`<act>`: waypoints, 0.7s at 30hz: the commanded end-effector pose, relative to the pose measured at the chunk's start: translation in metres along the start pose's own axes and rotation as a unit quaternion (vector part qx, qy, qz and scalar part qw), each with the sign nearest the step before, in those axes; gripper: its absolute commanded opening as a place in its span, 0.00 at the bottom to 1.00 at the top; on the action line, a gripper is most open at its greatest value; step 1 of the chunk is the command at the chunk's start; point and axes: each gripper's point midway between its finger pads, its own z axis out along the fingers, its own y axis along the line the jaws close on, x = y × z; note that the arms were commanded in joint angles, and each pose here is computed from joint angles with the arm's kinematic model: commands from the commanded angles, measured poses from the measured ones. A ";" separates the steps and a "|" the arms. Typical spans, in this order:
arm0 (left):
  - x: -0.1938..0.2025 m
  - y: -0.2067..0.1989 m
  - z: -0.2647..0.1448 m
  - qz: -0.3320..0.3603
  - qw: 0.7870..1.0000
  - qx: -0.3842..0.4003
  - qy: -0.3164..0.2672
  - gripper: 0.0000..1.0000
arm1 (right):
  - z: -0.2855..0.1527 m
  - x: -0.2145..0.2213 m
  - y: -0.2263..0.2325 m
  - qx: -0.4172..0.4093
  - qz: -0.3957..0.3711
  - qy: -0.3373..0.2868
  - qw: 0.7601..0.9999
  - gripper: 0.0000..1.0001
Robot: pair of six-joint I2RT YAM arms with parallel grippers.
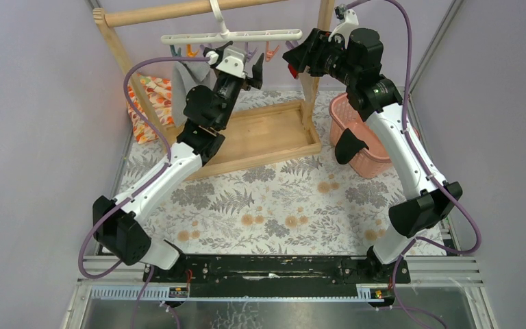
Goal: Clip the socks to the hanger
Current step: Open the clamp at the hanger.
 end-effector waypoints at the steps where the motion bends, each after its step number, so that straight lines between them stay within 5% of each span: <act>1: 0.007 0.000 0.010 0.039 0.999 0.009 0.023 0.87 | -0.016 -0.029 0.018 -0.016 -0.023 -0.041 0.999 0.66; 21: 0.009 0.015 0.024 0.055 0.998 0.007 0.025 0.81 | -0.006 -0.018 0.011 -0.015 -0.014 -0.029 0.999 0.66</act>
